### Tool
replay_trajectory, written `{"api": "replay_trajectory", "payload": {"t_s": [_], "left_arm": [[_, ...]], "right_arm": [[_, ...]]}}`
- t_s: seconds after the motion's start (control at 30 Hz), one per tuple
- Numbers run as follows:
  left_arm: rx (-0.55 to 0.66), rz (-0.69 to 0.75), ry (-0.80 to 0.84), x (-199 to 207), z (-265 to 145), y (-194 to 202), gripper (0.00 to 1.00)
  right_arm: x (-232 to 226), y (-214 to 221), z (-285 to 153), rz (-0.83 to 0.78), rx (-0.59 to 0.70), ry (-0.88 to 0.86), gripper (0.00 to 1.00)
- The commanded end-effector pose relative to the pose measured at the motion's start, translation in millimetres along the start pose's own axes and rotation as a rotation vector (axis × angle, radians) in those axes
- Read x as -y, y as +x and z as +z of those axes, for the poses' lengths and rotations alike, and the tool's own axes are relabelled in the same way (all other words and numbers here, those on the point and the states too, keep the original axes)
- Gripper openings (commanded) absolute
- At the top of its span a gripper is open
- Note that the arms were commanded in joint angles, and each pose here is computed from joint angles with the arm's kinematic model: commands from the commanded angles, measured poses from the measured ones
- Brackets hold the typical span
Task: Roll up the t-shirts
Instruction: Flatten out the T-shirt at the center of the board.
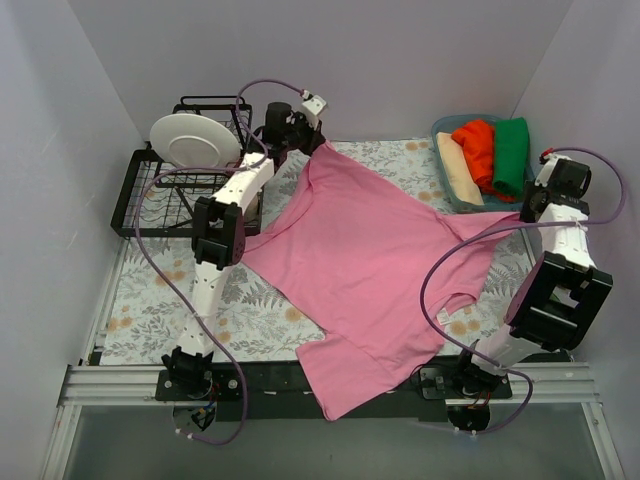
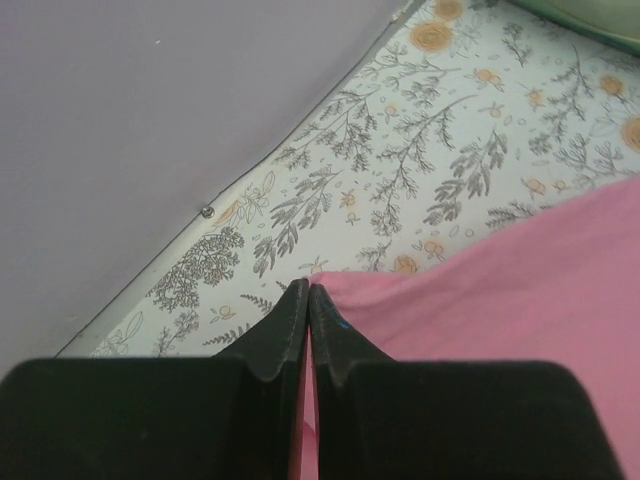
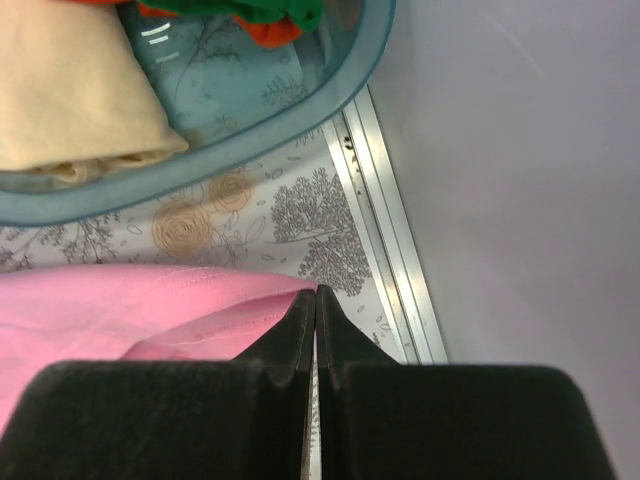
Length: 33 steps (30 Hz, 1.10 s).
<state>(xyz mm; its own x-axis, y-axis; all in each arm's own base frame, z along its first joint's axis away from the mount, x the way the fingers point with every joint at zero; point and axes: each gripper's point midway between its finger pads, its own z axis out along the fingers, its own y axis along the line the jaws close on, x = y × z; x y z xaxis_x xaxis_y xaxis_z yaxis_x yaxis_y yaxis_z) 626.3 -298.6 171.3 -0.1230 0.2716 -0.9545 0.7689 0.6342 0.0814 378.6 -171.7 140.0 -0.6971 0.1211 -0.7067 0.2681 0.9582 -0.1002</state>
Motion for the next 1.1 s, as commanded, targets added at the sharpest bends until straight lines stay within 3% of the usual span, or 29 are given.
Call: {"api": "replay_trajectory", "payload": {"t_s": [0.0, 0.17, 0.47, 0.67, 1.07], "left_arm": [[0.190, -0.025, -0.127, -19, 12, -56, 0.00], [0.243, 0.018, -0.104, -17, 15, -66, 0.00], [0.119, -0.031, 0.099, 33, -15, -56, 0.00], [0.042, -0.079, 0.155, 54, -42, -56, 0.00], [-0.103, 0.019, 0.190, 53, -87, -22, 0.00]], "right_arm": [[8, -52, -7, 0.045, 0.129, 0.037, 0.01], [8, -57, -2, 0.035, 0.128, 0.028, 0.01], [-19, -14, -29, 0.127, 0.035, -0.064, 0.01], [-43, 25, -46, 0.075, -0.022, -0.123, 0.01], [-74, 67, -81, 0.039, -0.101, -0.220, 0.01]]}}
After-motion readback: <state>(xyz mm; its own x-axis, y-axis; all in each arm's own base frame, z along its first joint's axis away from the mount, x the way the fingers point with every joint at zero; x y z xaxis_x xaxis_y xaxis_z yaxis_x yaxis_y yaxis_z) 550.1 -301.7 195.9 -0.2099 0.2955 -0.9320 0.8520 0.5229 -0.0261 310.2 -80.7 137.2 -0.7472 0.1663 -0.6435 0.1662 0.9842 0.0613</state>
